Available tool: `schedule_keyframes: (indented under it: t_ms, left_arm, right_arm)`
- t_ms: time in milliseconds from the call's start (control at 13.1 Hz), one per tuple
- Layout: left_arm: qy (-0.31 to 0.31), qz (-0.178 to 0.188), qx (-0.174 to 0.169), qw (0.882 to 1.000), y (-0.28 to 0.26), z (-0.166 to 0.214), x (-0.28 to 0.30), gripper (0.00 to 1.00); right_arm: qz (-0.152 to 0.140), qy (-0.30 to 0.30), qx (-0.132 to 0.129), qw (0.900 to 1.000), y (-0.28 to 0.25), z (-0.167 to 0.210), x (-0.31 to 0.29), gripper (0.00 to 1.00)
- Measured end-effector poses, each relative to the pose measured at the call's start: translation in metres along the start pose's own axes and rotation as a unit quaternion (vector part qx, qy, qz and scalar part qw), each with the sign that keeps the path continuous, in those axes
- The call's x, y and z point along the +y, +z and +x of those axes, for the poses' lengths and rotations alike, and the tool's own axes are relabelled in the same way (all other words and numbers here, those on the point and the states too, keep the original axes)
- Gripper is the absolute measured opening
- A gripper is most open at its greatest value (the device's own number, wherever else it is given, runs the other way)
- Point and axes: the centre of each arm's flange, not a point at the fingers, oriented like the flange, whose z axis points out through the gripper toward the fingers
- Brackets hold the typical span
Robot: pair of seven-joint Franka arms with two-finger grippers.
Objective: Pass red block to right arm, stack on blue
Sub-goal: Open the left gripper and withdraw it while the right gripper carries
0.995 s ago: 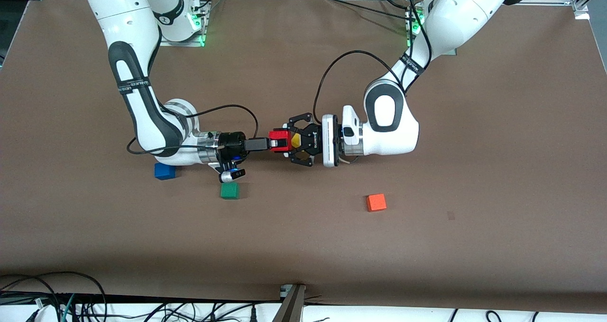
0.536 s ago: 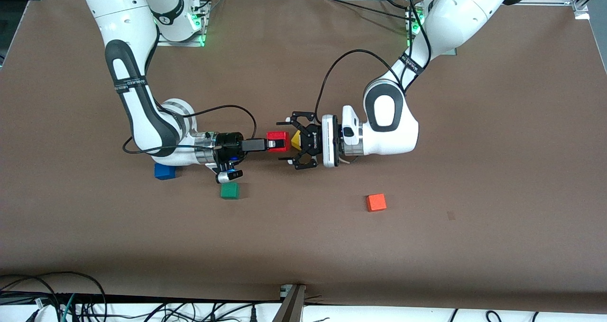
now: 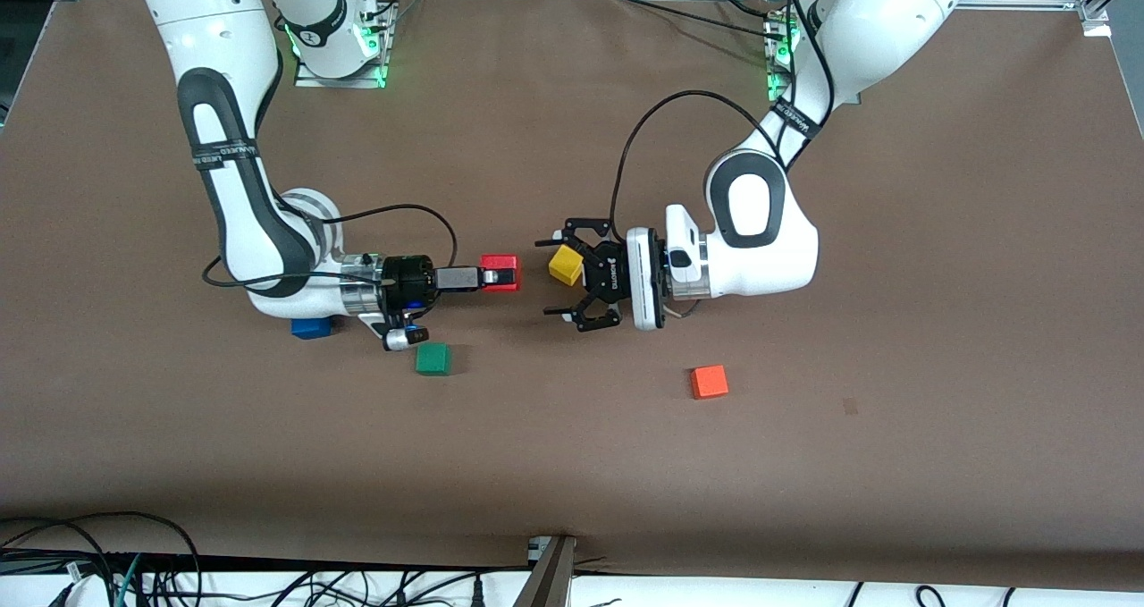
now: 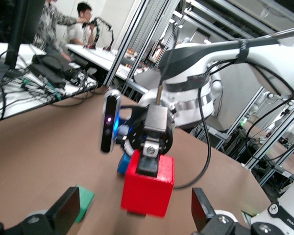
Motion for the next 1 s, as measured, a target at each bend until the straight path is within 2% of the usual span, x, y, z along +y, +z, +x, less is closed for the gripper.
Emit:
schedule_keyframes:
  t_ms: [77, 230, 383, 459, 536, 689, 842, 995]
  left_arm:
    - [0.002, 0.008, -0.027, 1.0, -0.01, 0.005, -0.002, 1.0]
    - [-0.002, 0.023, -0.084, 0.996, -0.03, 0.01, -0.009, 1.0]
    - [-0.01, 0.025, -0.148, 0.989, -0.045, 0.012, -0.009, 1.0]
    - [-0.012, 0.03, -0.184, 0.982, -0.051, 0.013, -0.008, 1.0]
    - [-0.017, 0.033, -0.217, 0.975, -0.057, 0.014, -0.005, 1.0]
    - [-0.034, 0.038, -0.285, 0.957, -0.071, 0.017, 0.002, 1.0]
    - [-0.055, 0.045, -0.351, 0.934, -0.093, 0.019, 0.006, 1.0]
    - [-0.079, 0.056, -0.399, 0.912, -0.119, 0.023, 0.007, 1.0]
  right_arm:
    - [-0.025, -0.01, -0.001, 1.0, -0.012, 0.001, -0.004, 0.56]
    - [-0.092, -0.034, -0.006, 0.995, -0.044, 0.005, -0.01, 0.56]
    - [-0.162, -0.057, -0.012, 0.985, -0.074, 0.009, -0.017, 0.56]
    - [-0.204, -0.069, -0.019, 0.976, -0.088, 0.01, -0.02, 0.56]
    - [-0.25, -0.08, -0.027, 0.965, -0.101, 0.012, -0.022, 0.56]
    - [-0.343, -0.099, -0.041, 0.933, -0.129, 0.015, -0.027, 0.56]
    - [-0.431, -0.114, -0.048, 0.894, -0.156, 0.018, -0.03, 0.56]
    - [-0.501, -0.122, -0.051, 0.855, -0.181, 0.021, -0.03, 0.56]
